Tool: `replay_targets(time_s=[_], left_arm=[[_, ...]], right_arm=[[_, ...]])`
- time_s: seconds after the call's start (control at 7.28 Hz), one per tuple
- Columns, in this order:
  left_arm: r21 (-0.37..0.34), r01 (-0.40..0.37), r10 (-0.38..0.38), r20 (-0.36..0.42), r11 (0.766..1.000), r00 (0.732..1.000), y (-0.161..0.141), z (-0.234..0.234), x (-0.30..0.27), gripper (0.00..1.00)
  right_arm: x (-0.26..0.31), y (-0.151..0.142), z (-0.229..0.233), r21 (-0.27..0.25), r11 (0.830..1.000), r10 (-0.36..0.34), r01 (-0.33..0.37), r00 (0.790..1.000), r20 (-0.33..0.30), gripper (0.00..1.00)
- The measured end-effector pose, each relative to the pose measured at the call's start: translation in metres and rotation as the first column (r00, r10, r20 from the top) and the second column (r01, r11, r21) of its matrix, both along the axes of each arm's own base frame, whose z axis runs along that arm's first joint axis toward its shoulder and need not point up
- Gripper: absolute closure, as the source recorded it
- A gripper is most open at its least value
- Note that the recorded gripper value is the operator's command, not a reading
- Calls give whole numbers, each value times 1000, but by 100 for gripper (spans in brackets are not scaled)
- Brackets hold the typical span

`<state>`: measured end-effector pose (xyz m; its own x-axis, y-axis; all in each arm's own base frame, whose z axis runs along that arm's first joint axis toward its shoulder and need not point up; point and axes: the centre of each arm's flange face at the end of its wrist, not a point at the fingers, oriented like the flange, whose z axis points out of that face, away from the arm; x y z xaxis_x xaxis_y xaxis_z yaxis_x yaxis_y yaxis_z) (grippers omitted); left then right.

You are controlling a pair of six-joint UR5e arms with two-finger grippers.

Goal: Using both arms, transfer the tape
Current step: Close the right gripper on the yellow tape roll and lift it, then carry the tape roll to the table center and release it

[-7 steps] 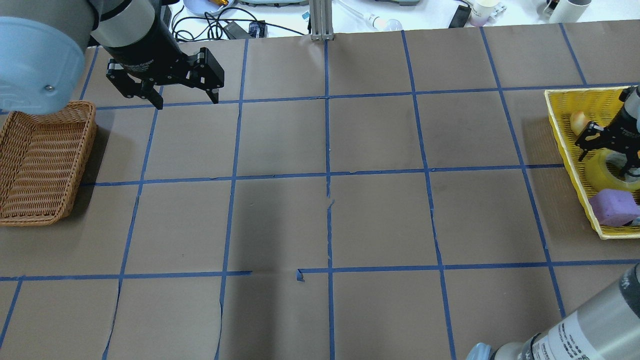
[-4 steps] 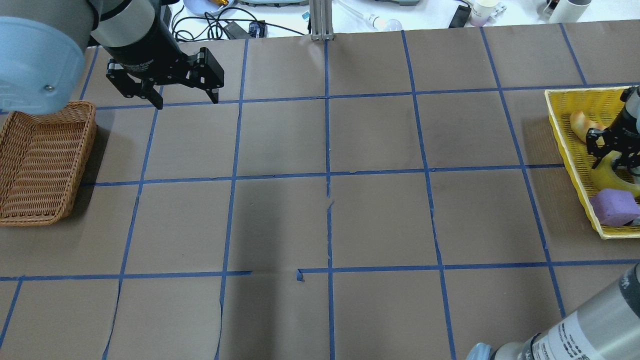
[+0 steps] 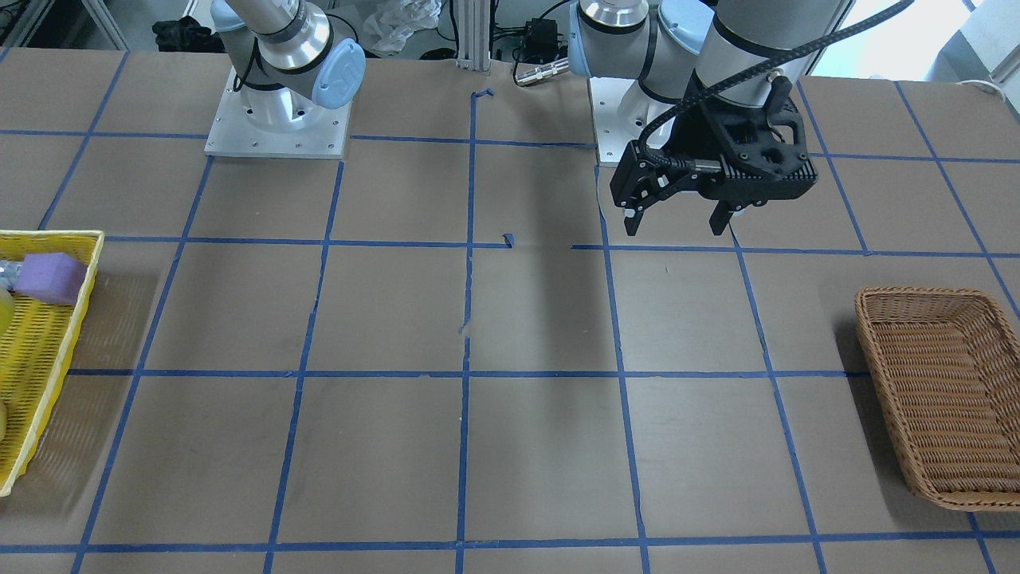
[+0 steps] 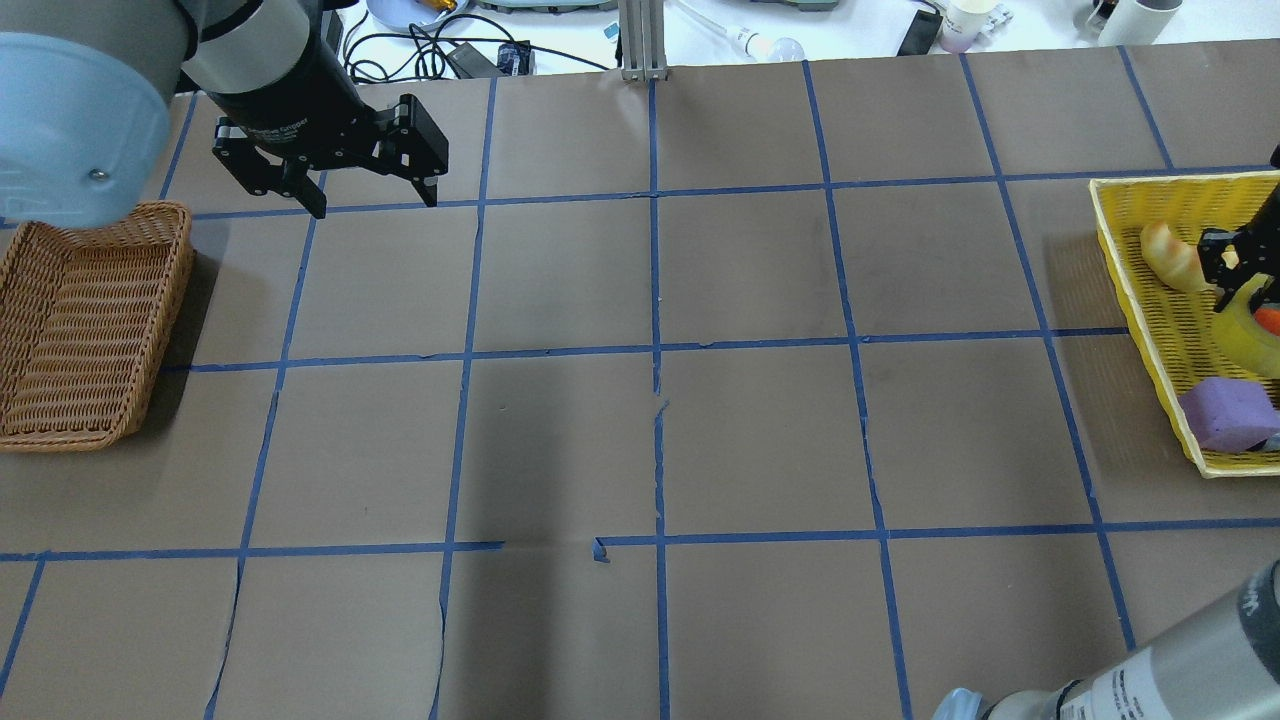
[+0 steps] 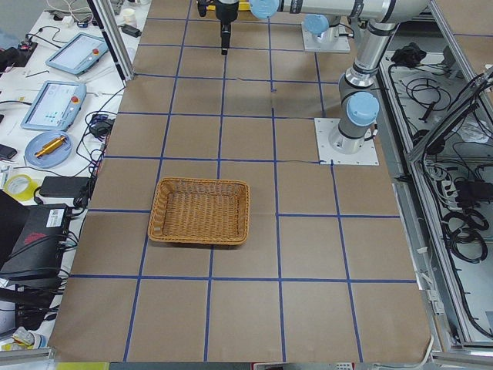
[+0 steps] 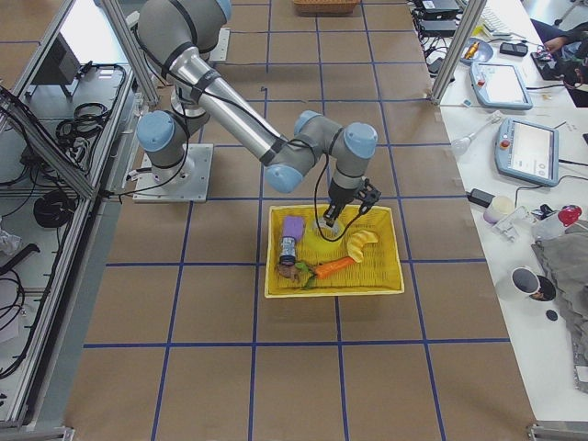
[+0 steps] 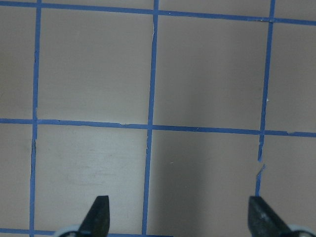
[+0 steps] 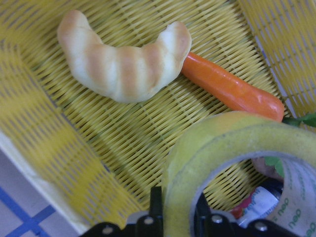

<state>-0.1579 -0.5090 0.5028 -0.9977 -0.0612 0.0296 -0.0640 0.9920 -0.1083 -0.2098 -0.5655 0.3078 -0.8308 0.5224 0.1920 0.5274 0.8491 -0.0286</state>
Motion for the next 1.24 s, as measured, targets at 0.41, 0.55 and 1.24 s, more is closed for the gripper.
replay_targets(time_s=[0.41, 0.55, 1.24], left_arm=[[0, 0, 0, 0, 1000, 1000, 0, 0, 1, 0], [-1, 0, 0, 0, 1000, 1000, 0, 0, 1, 0], [-2, 0, 0, 0, 1000, 1000, 0, 1, 1, 0]], right_arm=[[207, -13, 52, -59, 998, -16, 19, 999, 51, 100], [289, -9, 46, -61, 996, -63, 69, 993, 97, 100], [510, 2, -36, -101, 987, -86, 123, 945, 316, 100]])
